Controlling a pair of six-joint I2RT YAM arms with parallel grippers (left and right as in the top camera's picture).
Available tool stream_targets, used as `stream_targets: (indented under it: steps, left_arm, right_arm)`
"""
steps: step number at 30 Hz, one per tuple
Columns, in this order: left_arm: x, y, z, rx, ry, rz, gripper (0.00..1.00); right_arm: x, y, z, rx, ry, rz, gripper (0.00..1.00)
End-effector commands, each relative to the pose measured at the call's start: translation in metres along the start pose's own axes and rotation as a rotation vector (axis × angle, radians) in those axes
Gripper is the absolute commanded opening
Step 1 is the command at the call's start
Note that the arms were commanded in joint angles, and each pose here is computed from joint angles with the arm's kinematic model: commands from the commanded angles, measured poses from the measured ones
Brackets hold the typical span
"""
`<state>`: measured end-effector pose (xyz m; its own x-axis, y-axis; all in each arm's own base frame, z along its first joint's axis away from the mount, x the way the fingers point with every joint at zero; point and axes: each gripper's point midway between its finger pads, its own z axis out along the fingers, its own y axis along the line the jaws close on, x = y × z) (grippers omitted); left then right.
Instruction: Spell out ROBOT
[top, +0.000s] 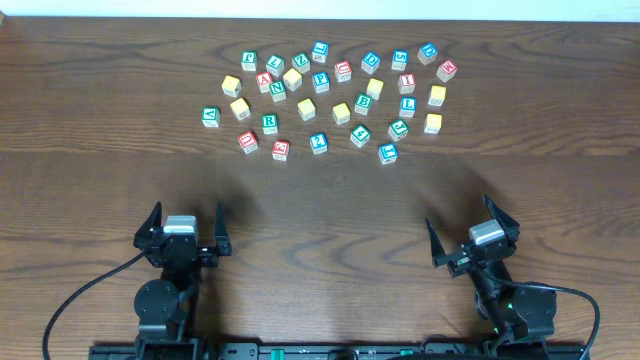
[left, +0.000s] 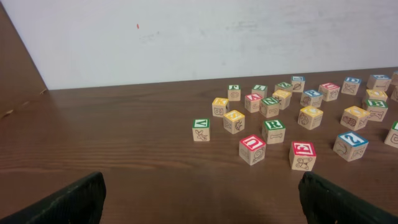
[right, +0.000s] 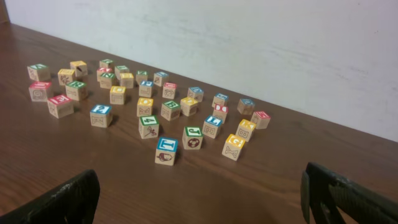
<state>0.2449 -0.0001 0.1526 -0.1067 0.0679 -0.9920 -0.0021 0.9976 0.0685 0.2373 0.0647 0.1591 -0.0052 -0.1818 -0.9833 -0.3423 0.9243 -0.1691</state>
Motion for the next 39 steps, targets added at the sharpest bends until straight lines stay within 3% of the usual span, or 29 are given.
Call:
stream_targets:
  steps: [1, 13, 39]
  left_arm:
    - [0.017, 0.004, 0.001, -0.028, 0.054, 0.016, 0.98]
    - [0.034, 0.003, 0.004, -0.023, 0.129, 0.02, 0.98]
    - [0.006, 0.005, 0.005, -0.03, 0.025, 0.014, 0.98]
  right_arm:
    - [0.0, 0.002, 0.0, -0.009, -0.003, 0.015, 0.99]
    - [0.0, 0.002, 0.0, -0.009, -0.003, 0.015, 0.99]
    - [0.0, 0.002, 0.0, -0.009, -0.003, 0.015, 0.99]
